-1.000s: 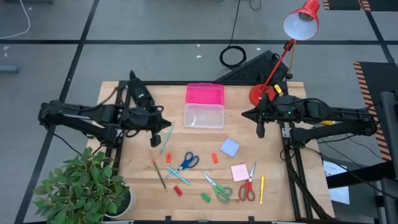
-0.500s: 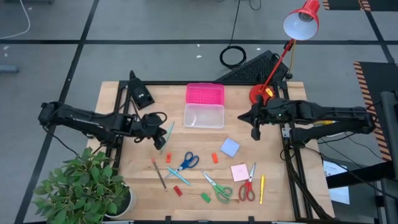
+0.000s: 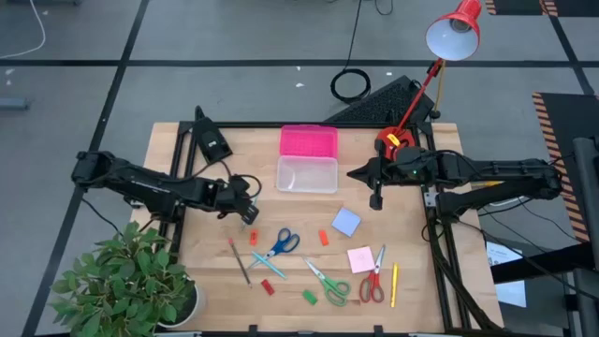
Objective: Pack school essentials
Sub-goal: Put the blue pencil into the supply box
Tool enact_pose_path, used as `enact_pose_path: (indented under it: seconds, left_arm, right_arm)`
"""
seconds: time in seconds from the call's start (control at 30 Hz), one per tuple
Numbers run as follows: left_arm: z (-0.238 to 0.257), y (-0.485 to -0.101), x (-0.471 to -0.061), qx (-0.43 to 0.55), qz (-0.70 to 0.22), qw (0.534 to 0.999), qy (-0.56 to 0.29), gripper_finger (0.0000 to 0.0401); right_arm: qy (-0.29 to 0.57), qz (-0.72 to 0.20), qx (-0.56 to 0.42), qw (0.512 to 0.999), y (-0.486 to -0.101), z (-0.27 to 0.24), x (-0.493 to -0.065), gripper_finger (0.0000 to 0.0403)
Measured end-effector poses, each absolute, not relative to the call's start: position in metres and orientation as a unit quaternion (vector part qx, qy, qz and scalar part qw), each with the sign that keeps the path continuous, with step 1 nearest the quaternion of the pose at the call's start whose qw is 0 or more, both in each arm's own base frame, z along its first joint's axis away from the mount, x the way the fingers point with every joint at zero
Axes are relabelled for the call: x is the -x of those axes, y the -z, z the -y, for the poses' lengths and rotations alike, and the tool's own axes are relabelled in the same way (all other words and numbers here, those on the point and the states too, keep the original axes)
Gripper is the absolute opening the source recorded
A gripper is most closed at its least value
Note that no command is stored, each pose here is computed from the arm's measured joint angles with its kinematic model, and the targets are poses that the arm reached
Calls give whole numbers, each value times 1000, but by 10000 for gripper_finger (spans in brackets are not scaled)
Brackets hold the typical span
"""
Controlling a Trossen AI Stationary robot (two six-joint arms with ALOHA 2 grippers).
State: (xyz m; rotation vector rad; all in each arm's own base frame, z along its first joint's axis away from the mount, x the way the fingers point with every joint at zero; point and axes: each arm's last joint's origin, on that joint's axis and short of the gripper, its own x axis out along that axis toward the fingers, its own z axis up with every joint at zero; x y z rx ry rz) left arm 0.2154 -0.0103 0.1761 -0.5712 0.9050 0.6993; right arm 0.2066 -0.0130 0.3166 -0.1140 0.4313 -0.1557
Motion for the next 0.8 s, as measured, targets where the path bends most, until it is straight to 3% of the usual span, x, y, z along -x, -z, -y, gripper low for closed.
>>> enact_pose_path:
  seconds: [0.4,0.8]
  left_arm:
    - [5,-154,-225,292,-437,767,-368,208]
    - [-1,-135,-231,292,-467,744,-379,199]
  right_arm:
    - [74,-213,70,972,-312,14,-218,0]
    - [74,-212,70,972,-312,14,-218,0]
